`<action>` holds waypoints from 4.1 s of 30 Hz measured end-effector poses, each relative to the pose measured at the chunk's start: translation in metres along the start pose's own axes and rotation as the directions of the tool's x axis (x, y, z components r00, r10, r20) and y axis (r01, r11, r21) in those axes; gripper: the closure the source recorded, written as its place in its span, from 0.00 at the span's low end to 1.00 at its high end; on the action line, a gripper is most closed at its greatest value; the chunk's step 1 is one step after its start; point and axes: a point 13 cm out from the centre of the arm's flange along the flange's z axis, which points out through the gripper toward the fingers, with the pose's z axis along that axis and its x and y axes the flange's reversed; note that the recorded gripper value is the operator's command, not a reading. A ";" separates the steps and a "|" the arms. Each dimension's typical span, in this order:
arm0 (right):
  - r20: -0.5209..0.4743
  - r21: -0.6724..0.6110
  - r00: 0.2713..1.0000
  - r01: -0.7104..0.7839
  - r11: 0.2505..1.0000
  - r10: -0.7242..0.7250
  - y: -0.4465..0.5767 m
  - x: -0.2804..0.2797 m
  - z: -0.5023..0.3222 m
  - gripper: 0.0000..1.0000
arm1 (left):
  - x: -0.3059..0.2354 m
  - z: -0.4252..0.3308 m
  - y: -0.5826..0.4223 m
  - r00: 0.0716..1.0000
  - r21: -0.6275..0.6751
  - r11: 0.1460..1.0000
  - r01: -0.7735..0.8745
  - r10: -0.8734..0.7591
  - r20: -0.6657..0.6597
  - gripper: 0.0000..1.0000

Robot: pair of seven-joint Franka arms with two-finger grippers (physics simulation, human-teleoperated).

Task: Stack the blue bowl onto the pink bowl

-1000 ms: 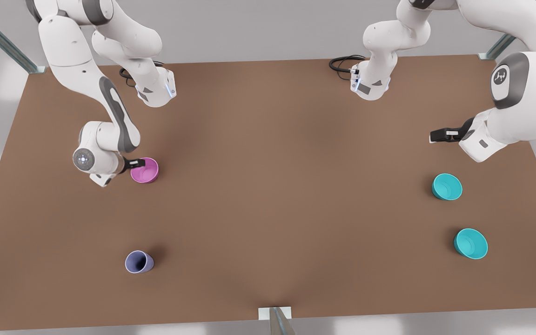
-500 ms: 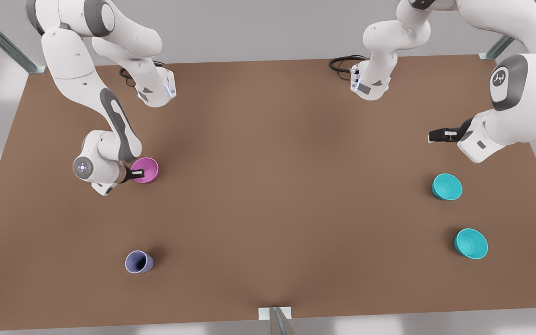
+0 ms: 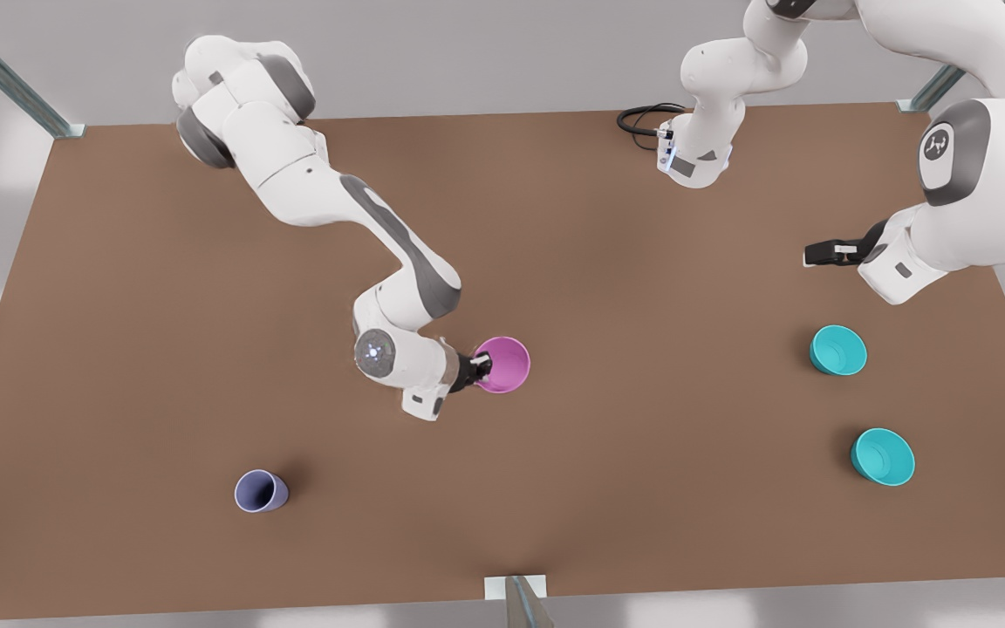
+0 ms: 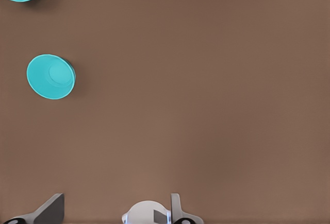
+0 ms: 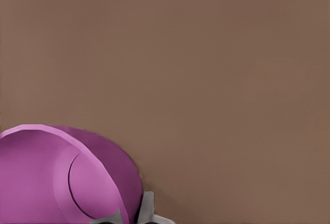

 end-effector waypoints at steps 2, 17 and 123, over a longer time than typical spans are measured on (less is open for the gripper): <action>-0.006 0.040 0.999 -0.032 0.999 0.032 0.012 -0.006 0.041 0.79 | 0.000 0.000 0.000 1.000 0.000 1.000 0.000 0.000 0.000 0.00; 0.057 0.141 0.870 -0.492 0.859 0.490 -0.035 -0.017 0.039 0.00 | -0.083 0.103 0.162 0.976 0.065 0.974 0.216 -0.215 -0.027 0.00; -0.184 0.496 0.937 -0.171 0.851 0.296 -0.193 0.192 -0.439 0.00 | -0.063 -0.037 -0.138 0.923 0.062 0.957 0.284 -0.290 0.253 0.00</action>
